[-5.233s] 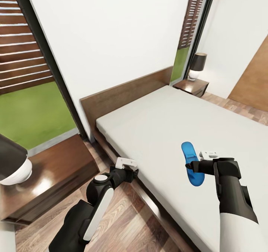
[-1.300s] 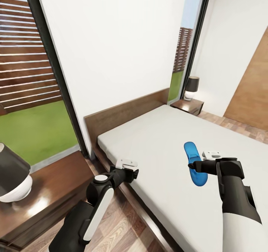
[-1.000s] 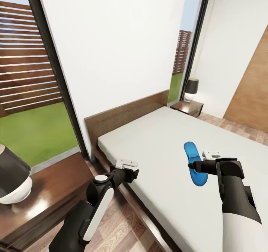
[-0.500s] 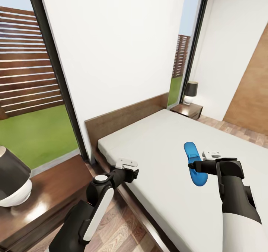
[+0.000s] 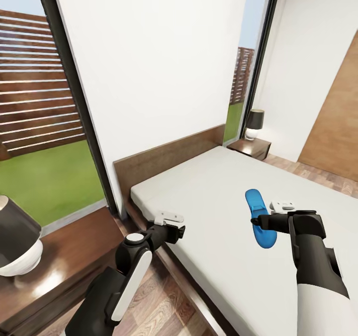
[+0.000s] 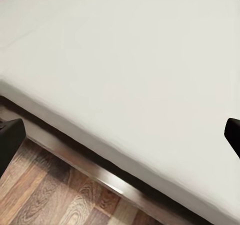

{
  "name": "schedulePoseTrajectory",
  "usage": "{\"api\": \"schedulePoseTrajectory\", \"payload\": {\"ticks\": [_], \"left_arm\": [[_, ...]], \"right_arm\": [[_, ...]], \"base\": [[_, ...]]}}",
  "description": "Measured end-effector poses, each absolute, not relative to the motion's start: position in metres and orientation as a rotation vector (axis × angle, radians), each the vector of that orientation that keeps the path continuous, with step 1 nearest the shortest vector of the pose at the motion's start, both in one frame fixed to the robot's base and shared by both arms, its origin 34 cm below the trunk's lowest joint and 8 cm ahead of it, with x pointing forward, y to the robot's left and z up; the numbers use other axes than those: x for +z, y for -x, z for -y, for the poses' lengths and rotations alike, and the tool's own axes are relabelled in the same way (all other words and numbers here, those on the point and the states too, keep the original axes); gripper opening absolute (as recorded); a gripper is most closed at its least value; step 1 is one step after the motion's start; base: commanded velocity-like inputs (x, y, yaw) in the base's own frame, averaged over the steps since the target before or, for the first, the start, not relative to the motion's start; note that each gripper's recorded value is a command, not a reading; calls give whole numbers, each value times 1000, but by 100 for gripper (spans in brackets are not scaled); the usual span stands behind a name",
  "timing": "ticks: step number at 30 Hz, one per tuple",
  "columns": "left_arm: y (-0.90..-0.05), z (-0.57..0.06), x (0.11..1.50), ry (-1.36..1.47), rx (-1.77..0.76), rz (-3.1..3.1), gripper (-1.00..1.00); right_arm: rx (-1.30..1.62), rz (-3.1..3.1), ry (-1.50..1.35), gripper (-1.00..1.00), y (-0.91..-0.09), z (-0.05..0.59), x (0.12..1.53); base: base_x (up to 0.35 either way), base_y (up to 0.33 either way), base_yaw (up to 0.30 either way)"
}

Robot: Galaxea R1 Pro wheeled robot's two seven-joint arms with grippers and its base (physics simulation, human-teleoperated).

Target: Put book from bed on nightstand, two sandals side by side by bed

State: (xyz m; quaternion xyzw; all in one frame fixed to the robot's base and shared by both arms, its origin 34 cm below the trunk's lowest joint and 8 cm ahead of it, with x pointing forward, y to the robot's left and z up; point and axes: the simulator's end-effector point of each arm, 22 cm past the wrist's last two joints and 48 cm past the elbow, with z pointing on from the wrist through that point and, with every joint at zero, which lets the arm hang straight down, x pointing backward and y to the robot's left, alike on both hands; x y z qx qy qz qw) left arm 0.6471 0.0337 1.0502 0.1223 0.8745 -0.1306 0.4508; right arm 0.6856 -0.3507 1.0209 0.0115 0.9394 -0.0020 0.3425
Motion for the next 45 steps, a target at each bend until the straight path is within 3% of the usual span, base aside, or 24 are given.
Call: {"api": "schedulePoseTrajectory", "payload": {"ticks": [8, 45], "left_arm": [[-647, -34, 1052, -303, -322, -2159, 100], [-645, -34, 1068, -307, -314, -2128, 100]], "right_arm": [[-2, -2439, -30, -100, -686, 350, 1022], [2, -2408, -29, -100, -685, 349, 1040]], "base": [[0, 0, -109], [0, 0, -250]]}}
